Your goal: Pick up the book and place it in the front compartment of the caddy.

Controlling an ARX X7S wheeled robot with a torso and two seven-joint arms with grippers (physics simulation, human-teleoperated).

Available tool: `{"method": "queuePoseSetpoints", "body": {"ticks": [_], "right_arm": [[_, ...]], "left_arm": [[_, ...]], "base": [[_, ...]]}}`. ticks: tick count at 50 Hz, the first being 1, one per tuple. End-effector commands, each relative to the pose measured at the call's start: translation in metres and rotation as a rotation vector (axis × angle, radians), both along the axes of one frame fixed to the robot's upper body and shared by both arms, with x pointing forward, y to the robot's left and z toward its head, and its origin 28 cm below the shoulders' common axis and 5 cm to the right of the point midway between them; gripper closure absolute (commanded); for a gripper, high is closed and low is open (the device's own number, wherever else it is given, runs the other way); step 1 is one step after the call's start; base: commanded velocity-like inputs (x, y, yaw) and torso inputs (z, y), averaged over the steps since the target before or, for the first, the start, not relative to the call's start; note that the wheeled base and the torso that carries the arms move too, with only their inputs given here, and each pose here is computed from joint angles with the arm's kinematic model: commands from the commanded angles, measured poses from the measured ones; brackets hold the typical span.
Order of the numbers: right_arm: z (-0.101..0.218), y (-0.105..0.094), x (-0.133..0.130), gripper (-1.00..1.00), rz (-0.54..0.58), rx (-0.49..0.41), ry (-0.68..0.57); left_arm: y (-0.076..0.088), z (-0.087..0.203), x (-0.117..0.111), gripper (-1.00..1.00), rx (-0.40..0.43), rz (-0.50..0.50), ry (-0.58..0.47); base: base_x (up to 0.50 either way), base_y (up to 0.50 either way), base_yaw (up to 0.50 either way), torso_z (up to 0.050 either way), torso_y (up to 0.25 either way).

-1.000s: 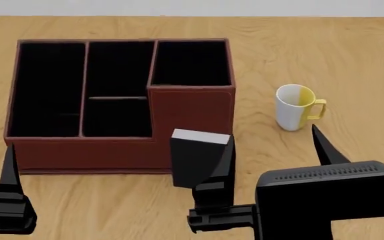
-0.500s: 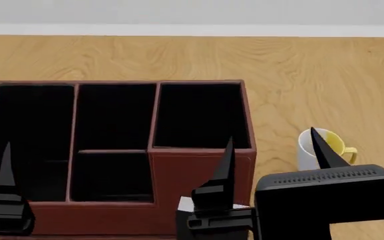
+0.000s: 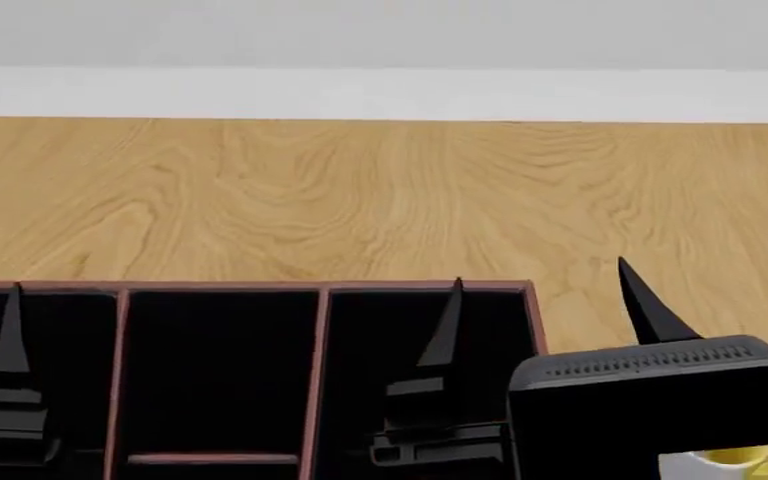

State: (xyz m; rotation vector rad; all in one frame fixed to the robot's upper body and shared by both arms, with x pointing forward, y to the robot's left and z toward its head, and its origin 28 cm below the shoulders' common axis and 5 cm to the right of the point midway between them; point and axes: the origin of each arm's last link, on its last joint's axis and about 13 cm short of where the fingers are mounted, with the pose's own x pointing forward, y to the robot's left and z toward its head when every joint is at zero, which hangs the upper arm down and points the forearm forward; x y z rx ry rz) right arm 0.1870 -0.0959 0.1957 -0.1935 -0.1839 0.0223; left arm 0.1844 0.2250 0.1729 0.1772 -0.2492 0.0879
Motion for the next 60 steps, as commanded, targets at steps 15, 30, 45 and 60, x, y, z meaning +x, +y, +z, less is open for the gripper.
{"method": "queuePoseSetpoints", "body": {"ticks": [15,30,45,60], "right_arm": [[0.012,-0.015,-0.013,-1.00,0.054,-0.049,0.054],[0.052,-0.034,-0.027,-1.00,0.129,-0.195,0.127],[0.081,-0.039,-0.050,-1.00,0.238,-0.378,0.235],[0.094,-0.039,-0.074,-1.00,0.335,-0.550,0.358]], "left_arm": [[0.001,-0.001,-0.001,-1.00,0.000,0.002,0.002],[0.002,-0.002,0.001,-1.00,-0.003,0.000,-0.016],[0.005,0.000,-0.002,-1.00,0.001,0.022,-0.005],[0.006,0.000,-0.004,-1.00,0.002,0.029,-0.007]], "base": [[0.00,0.00,0.00,0.000,0.001],[0.00,0.00,0.00,0.000,0.000],[0.00,0.00,0.00,0.000,0.000],[0.00,0.00,0.00,0.000,0.000]]}}
